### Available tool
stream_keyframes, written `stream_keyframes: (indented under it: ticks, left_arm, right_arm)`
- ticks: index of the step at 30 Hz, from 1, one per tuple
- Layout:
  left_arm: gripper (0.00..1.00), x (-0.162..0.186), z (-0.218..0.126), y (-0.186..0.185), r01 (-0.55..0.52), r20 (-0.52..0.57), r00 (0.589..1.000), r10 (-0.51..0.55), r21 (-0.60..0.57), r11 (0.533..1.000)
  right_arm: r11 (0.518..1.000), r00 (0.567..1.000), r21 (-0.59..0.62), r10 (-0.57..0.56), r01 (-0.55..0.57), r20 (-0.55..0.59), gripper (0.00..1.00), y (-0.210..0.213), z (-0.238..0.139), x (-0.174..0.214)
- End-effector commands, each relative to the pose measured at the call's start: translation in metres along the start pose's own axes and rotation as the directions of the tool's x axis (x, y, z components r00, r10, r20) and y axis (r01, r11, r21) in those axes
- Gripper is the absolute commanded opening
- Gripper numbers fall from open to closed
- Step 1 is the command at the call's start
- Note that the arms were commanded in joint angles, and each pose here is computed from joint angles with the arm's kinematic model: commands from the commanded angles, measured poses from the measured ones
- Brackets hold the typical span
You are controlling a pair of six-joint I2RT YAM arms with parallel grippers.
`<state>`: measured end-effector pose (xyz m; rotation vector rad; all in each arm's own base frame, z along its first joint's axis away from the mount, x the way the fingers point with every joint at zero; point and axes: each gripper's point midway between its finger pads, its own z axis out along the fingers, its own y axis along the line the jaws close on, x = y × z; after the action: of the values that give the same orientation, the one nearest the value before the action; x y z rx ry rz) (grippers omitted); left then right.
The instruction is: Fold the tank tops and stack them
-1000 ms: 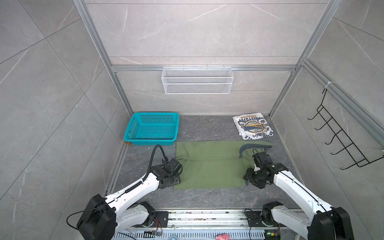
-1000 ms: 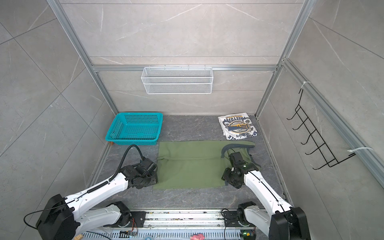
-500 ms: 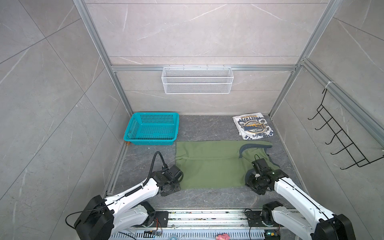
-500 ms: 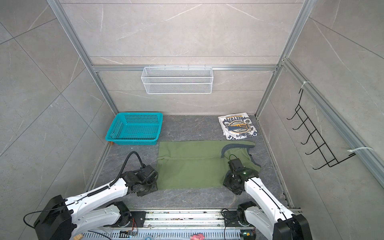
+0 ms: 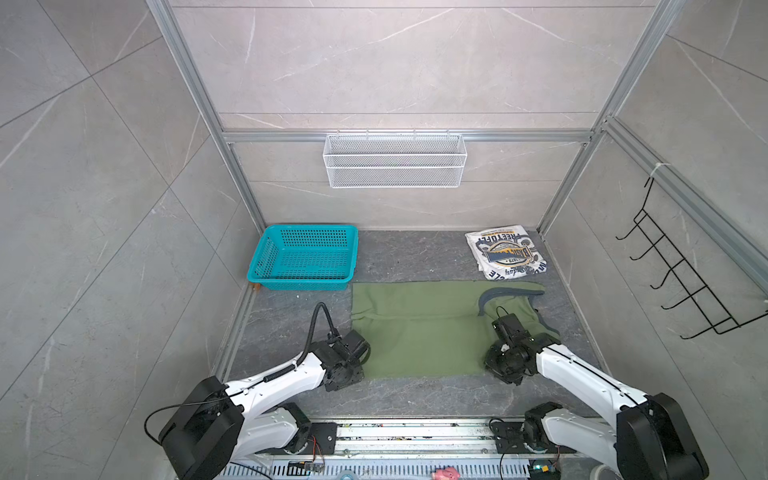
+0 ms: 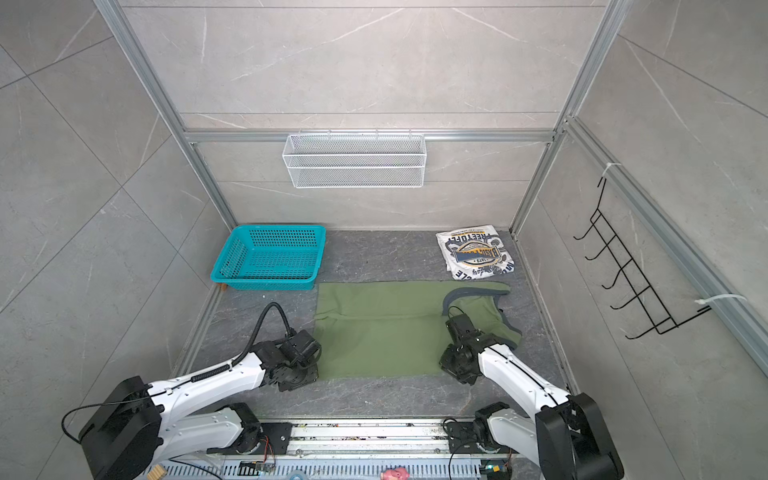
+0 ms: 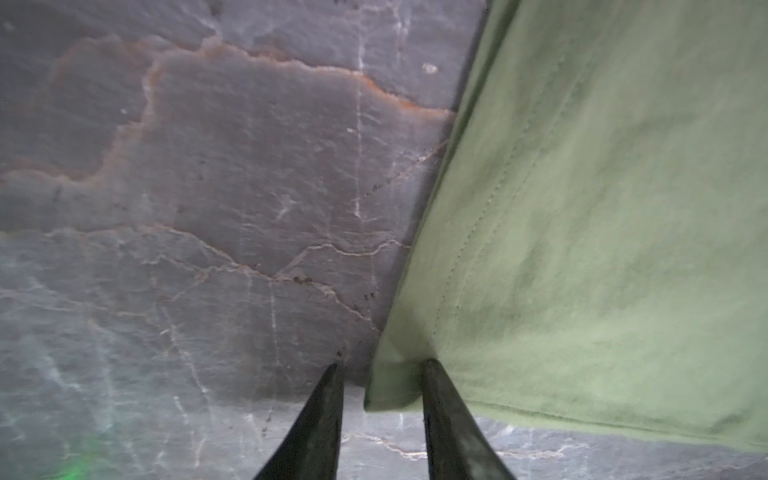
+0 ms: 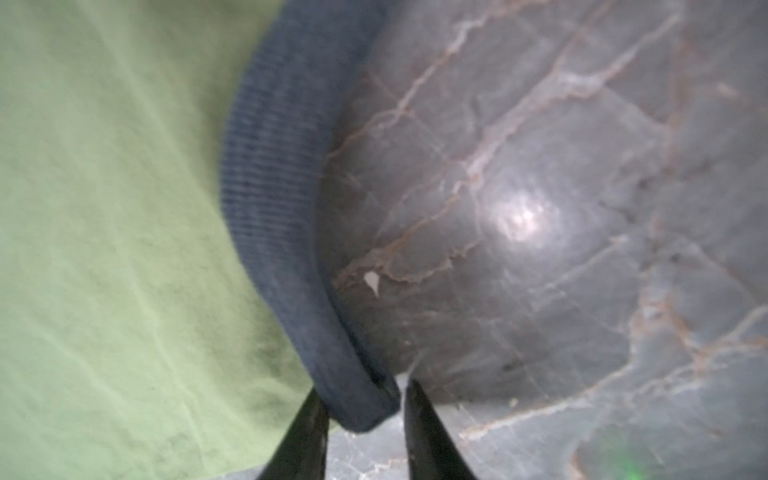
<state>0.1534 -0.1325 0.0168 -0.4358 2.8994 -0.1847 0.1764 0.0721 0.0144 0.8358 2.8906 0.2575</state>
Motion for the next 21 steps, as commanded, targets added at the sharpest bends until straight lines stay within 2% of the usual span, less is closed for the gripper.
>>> stream_keyframes:
  ticks: [1, 6, 15, 21]
  left_arm:
    - [0.3, 0.002, 0.001, 0.0, -0.006, -0.007, 1.0, 0.006, -0.001, 1.0]
    - [0.21, 0.0, -0.001, -0.003, -0.008, 0.001, 1.0, 0.008, 0.01, 1.0]
    - [0.01, -0.007, -0.017, -0.015, -0.004, 0.029, 1.0, 0.002, 0.057, 0.998]
    - [0.0, -0.031, -0.046, -0.03, -0.028, 0.113, 0.993, 0.019, 0.079, 0.997]
  right_arm:
    - [0.999, 1.0, 0.044, -0.005, 0.004, 0.028, 0.23, -0.006, 0.003, -0.004]
    - [0.996, 0.998, 0.082, -0.025, 0.02, 0.062, 0.11, -0.011, -0.009, -0.006]
    - [0.996, 0.995, 0.081, -0.054, 0.048, 0.08, 0.05, -0.01, -0.022, -0.003]
    - [0.994, 0.989, 0.06, -0.096, 0.09, 0.113, 0.03, 0.008, -0.04, -0.017]
